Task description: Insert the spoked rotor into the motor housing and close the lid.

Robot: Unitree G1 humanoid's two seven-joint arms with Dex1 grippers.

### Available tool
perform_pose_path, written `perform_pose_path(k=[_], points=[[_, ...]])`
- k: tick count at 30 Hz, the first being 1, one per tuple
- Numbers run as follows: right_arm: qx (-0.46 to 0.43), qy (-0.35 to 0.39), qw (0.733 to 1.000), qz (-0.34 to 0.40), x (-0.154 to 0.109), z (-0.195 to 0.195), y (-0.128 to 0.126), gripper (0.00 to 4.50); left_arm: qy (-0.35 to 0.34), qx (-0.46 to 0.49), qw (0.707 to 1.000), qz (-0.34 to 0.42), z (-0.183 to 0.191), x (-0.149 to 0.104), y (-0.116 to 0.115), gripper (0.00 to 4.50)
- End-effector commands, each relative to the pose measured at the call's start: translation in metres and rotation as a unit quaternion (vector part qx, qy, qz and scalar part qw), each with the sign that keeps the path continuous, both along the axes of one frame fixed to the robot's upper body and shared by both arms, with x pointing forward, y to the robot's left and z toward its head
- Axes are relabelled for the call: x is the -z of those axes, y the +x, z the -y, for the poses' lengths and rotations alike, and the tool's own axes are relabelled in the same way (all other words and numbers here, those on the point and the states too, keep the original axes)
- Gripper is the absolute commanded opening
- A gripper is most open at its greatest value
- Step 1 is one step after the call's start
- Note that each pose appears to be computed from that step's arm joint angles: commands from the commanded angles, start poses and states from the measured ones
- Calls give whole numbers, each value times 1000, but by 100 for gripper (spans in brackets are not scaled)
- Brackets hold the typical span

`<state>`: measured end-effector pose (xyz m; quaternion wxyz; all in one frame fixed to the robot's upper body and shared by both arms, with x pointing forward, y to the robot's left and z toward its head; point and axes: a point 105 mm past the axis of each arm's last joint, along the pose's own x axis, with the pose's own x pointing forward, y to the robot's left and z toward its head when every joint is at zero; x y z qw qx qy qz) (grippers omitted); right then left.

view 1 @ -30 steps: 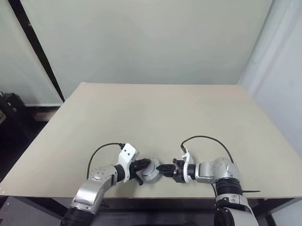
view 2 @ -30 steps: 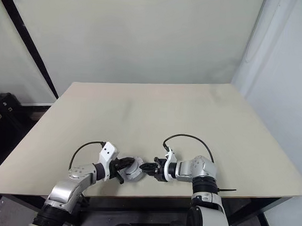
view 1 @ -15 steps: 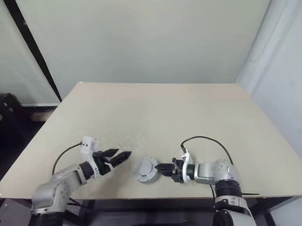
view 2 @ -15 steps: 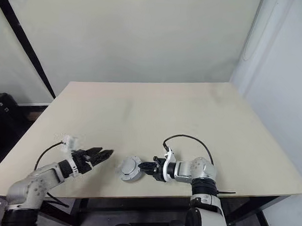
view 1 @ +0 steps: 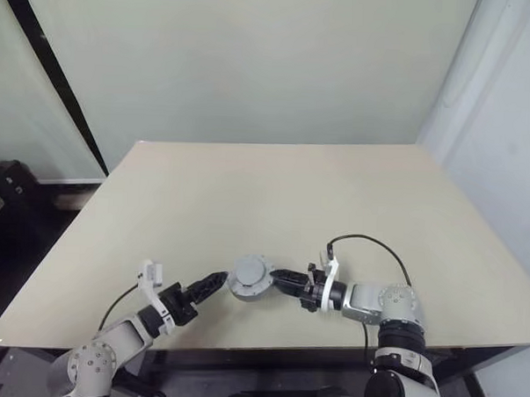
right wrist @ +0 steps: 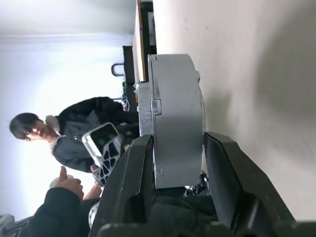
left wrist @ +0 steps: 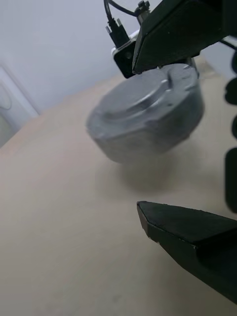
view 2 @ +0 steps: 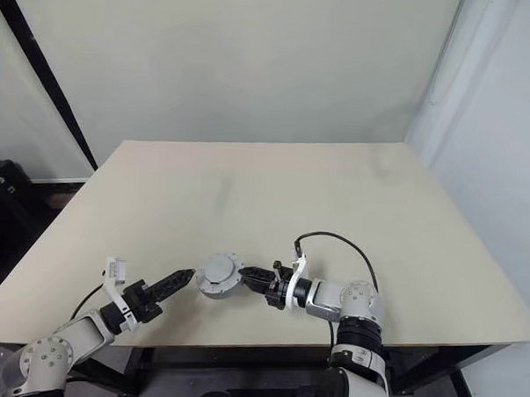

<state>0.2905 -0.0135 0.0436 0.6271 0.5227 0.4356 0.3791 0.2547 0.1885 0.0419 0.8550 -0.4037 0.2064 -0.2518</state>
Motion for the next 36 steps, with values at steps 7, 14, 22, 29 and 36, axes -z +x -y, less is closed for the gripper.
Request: perform_pose_path(k=[7, 14, 22, 29, 36], points=[[-46, 66, 995, 53, -43, -33, -5, 130, -84, 23, 996, 9, 29, -8, 11, 450], [-48, 60, 996, 51, -41, -31, -8, 130, -118, 33, 992, -3, 42, -2, 18, 450], [-61, 34, 995, 69, -38, -29, -12, 130, -152, 32, 988, -6, 46, -1, 21, 389], [-61, 25, 994, 87, -37, -30, -14, 165, -158, 31, 987, -14, 48, 2, 19, 233], [28, 11, 996, 88, -34, -22, 12, 288, -163, 5, 987, -1, 44, 2, 23, 205]])
